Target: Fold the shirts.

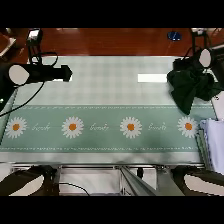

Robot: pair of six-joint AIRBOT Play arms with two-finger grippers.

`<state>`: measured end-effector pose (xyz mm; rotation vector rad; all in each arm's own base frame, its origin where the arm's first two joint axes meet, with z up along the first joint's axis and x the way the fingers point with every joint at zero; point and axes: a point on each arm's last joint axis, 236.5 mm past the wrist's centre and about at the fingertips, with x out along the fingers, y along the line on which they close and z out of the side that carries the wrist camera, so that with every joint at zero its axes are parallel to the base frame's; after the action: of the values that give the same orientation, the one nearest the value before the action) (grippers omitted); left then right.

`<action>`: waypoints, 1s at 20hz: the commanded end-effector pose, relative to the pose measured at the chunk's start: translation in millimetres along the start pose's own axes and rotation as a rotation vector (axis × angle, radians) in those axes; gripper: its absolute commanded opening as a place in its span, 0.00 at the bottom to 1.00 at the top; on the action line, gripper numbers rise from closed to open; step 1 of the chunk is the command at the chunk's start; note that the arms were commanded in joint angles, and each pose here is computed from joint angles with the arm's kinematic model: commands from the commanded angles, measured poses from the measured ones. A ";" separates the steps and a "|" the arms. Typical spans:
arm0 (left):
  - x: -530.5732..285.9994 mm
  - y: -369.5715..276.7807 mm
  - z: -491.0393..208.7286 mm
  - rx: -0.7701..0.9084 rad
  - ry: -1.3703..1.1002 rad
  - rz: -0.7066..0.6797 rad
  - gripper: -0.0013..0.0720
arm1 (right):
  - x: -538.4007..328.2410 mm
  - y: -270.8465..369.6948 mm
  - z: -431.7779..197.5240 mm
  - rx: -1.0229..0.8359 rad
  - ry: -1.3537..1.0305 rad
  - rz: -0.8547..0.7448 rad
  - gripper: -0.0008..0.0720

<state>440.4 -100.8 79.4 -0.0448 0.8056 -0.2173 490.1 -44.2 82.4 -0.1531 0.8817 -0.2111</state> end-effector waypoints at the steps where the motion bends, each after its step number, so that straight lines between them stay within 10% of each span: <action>1: 18.4 10.5 -2.1 0.032 0.003 0.036 0.98 | 32.8 -78.6 1.3 0.232 -0.044 -0.113 0.87; 15: 48.7 11.1 17.7 -0.120 -0.104 0.025 0.98 | 170.3 -82.9 -114.0 0.365 0.391 0.083 0.83; 16: 50.9 11.0 12.7 -0.145 -0.084 0.023 0.98 | 168.2 -78.5 -117.8 0.367 0.412 0.095 0.67; 18: 48.4 10.0 4.6 -0.165 -0.043 0.019 0.98 | 159.5 -59.4 -118.2 0.365 0.443 0.181 0.04; 20: 30.8 16.3 3.2 -0.152 0.026 0.033 0.98 | 138.1 -41.2 -90.5 0.368 0.401 0.284 0.04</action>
<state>479.7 -97.2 55.7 -0.1582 0.7662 -0.1370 497.5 -155.1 -86.2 0.3093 1.2210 -0.2680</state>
